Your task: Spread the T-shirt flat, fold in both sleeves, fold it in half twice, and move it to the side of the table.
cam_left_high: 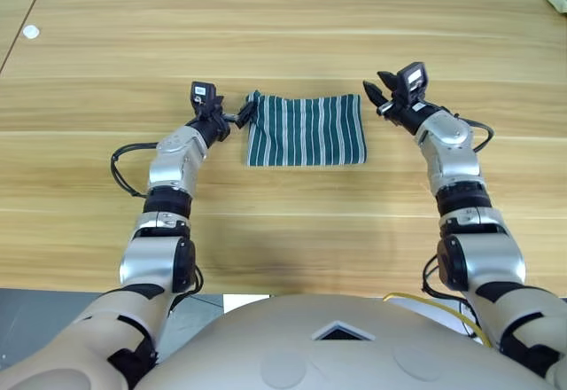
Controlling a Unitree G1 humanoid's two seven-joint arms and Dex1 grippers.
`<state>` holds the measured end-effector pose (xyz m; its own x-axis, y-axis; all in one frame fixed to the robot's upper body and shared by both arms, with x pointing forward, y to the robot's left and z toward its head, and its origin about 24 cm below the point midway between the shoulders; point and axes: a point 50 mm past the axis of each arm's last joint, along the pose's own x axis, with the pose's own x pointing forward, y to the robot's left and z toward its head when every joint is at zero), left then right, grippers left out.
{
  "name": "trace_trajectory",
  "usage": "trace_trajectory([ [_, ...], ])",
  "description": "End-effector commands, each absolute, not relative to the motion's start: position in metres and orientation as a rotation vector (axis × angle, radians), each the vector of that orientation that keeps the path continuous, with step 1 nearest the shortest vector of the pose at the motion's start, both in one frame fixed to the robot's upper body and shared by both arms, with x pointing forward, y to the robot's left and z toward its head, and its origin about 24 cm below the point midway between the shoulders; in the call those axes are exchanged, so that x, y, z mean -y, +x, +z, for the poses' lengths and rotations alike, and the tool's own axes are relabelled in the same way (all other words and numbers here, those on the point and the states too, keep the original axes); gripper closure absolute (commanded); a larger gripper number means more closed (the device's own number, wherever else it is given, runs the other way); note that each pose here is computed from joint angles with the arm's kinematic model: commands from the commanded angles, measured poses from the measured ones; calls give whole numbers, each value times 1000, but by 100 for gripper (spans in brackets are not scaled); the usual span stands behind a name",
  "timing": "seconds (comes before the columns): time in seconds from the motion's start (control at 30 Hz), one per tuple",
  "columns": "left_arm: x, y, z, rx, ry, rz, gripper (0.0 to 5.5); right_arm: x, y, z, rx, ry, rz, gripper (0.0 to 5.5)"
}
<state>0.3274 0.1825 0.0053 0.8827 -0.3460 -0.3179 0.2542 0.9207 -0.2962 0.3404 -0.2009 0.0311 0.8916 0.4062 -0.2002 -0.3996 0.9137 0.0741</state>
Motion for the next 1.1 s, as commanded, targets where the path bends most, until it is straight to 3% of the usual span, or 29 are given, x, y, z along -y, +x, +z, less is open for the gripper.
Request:
trace_trajectory([
  [0.03,-191,345,19,-303,-391,-175,11,209,350,26,-285,240,303,290],
  [0.13,-208,353,36,-164,-521,-99,10,211,352,32,-234,228,314,241],
  [0.2,-216,355,58,27,-478,-116,10,205,352,48,-79,155,397,208],
  [0.3,-202,332,88,350,-37,-357,10,178,336,73,181,-61,590,163],
  [0.37,-180,306,84,431,295,-599,10,155,320,75,258,-226,719,128],
  [0.47,-172,283,64,391,620,-798,10,124,303,63,267,-447,870,84],
  [0.63,-165,268,29,251,941,-954,10,101,294,44,226,-629,946,15],
  [0.87,-168,270,6,146,1247,-946,10,77,312,23,109,-778,858,15],
  [1.1,-168,266,-2,129,1304,-950,10,63,327,12,-11,-773,701,15],
])
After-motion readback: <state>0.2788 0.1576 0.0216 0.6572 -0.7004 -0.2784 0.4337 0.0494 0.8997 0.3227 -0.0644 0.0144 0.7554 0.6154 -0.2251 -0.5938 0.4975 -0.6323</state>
